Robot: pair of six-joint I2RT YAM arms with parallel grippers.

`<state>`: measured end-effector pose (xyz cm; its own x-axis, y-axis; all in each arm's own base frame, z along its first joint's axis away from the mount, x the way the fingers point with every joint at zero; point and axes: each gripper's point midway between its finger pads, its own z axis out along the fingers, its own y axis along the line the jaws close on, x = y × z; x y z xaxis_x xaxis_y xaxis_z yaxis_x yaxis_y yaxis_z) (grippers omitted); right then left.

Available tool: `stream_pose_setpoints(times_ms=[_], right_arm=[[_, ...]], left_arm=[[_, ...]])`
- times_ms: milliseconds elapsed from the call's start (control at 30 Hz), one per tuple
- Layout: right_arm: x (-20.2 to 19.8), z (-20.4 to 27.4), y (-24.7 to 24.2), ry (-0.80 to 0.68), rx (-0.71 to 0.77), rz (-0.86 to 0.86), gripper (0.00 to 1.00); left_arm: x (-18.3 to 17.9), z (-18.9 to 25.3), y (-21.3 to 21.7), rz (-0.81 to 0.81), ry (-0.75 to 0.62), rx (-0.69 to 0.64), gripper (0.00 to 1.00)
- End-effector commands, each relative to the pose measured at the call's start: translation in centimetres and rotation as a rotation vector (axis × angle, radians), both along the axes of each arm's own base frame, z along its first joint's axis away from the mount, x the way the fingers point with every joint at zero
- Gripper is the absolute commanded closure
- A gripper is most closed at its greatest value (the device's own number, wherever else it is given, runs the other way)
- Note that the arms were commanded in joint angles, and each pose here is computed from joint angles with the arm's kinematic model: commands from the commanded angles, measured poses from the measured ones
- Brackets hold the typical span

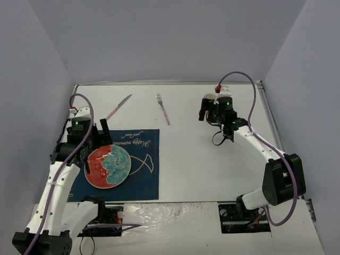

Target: Set the dinner table for one person

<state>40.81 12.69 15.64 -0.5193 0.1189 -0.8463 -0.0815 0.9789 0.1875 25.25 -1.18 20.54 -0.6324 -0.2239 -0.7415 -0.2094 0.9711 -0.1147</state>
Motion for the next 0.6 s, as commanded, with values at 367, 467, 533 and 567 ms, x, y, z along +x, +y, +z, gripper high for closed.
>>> stream_pose_setpoints(times_ms=[367, 467, 533, 567], right_arm=[[-1.7, 5.5, -0.9, -0.143, 0.053, -0.011, 0.11], [-2.5, 6.1, -1.4, -0.162, 0.062, -0.03, 0.08], [-3.1, 6.4, -1.7, -0.172, 0.079, -0.041, 0.06], [-3.4, 6.5, -1.7, -0.176, 0.09, -0.046, 0.06]], left_arm=[[8.4, 0.6, -4.6, 0.033, -0.008, -0.147, 0.03], [10.4, 0.4, -7.4, -0.005, 0.008, -0.115, 0.03], [12.0, 0.5, -9.7, -0.032, 0.008, -0.107, 0.03], [12.6, 0.5, -10.6, -0.04, 0.01, -0.109, 0.03]])
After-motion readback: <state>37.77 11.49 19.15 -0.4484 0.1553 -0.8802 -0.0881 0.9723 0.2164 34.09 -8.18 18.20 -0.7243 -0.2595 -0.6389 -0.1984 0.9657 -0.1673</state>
